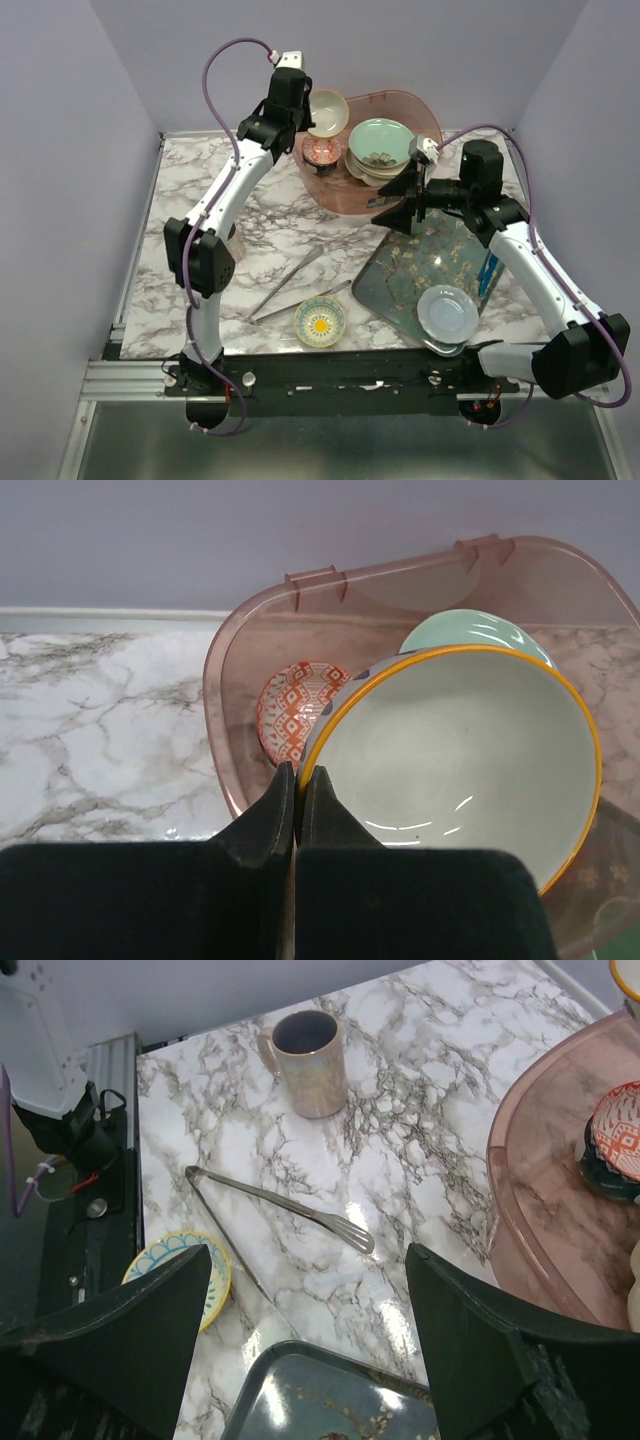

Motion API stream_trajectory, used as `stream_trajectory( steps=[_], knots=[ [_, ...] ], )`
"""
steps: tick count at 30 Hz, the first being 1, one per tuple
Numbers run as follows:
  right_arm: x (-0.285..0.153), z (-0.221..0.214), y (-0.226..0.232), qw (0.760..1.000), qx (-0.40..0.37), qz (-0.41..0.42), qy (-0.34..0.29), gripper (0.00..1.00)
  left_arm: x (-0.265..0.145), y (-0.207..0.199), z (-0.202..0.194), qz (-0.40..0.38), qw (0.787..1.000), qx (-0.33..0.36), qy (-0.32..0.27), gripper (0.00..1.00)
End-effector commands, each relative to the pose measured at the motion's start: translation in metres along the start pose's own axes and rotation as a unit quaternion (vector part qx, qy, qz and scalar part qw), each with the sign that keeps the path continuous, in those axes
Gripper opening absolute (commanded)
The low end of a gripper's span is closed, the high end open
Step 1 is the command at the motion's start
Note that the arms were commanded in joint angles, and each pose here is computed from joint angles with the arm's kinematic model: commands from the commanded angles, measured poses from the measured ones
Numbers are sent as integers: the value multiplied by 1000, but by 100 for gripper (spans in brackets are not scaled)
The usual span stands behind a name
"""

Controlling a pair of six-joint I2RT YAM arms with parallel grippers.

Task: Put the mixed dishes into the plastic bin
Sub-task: Place the bowl in the plastic bin.

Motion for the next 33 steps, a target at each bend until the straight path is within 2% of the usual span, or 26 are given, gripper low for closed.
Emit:
stream_trajectory(
  steps=[1, 2, 11, 33],
  knots=[
    [-5, 3, 0, 1000, -4, -2, -10, 86, 28, -12, 16, -8, 1000, -6, -20, 0],
    [-6, 2, -1, 1000, -5, -3, -10, 86, 43, -9, 6, -3, 1000, -4, -11, 0],
    [-7, -5, -8, 1000, 3, -14, -2, 87, 89, 3, -16, 8, 1000, -1, -14, 0],
    [-9, -15, -15, 1000, 17, -21, 4, 87, 145, 36, -52, 66, 997, -4, -37, 0]
  ],
)
Point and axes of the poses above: each gripper's point midway between its finger pads, its own x axis out along the fingers, its own y axis along the line the jaws close on, z = x × y, the point moved 6 cm from there along -x, back along the fingers, and after that the axes turned 14 degrees about -x, right-handed, at the moved point
